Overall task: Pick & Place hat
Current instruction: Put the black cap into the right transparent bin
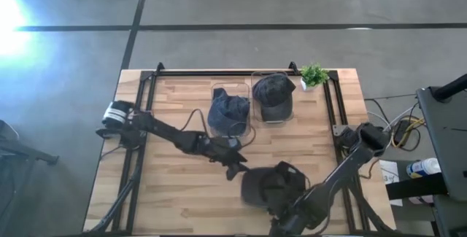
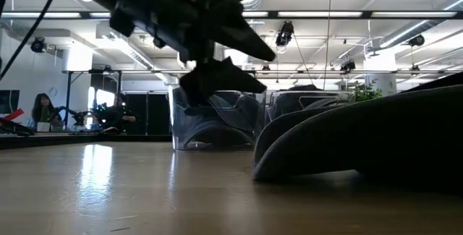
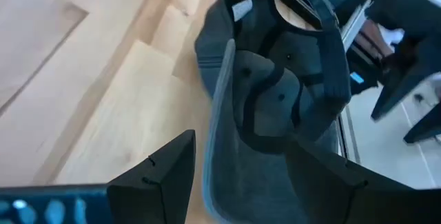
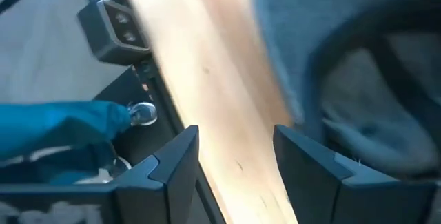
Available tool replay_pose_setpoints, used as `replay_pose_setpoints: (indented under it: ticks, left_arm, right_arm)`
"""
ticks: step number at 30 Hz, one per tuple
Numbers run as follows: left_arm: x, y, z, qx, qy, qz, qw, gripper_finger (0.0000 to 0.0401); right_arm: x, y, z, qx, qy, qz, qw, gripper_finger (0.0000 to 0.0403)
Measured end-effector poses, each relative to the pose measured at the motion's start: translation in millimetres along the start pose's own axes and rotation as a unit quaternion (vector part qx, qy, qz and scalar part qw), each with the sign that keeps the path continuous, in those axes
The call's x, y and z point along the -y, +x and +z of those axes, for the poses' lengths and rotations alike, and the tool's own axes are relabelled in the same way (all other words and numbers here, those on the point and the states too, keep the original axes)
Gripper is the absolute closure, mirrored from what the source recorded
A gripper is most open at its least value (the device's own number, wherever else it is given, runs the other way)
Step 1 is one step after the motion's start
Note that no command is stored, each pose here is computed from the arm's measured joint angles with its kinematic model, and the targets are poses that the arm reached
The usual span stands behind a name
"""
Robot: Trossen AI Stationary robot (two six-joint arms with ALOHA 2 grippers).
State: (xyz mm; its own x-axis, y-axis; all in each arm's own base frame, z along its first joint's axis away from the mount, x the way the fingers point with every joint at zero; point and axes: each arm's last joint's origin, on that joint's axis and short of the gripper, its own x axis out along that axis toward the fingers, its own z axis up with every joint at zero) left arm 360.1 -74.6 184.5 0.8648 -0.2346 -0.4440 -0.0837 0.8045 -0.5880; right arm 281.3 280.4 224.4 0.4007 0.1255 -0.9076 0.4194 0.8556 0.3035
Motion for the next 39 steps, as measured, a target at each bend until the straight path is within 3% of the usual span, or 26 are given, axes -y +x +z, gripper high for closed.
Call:
replay_pose_setpoints:
  ticks: [4, 13, 19, 24, 33, 39]
  left_arm:
    - [1.7, 20.7, 4.7, -0.02, 0.031, 0.012, 0.999, 0.0188]
    - [-4.7, 50.8, 16.4, -0.092, 0.069, 0.075, 0.991, 0.0188]
    - [3.1, 57.2, 30.0, -0.082, 0.131, 0.044, 0.987, 0.0188]
    - [-6.6, 68.0, 17.9, -0.131, 0.112, 0.02, 0.985, 0.0188]
    - [3.9, 66.1, 17.4, -0.131, 0.073, 0.008, 0.989, 0.0189]
    - [15.6, 65.9, 8.5, -0.127, 0.086, 0.028, 0.988, 0.0238]
  right_arm:
    - [-3.8, 24.9, -4.4, -0.005, -0.03, -0.022, 0.999, 0.0225]
    - [-0.3, 54.4, -14.7, -0.022, -0.017, -0.072, 0.997, 0.0225]
    - [3.6, 58.0, -15.7, -0.013, -0.009, -0.096, 0.995, 0.0225]
    - [10.7, 60.2, -17.4, -0.009, -0.029, -0.124, 0.992, 0.0225]
    - [21.1, 67.7, -18.4, -0.014, -0.04, -0.142, 0.989, 0.0225]
    - [24.2, 68.3, -12.3, -0.013, -0.071, -0.146, 0.987, 0.0225]
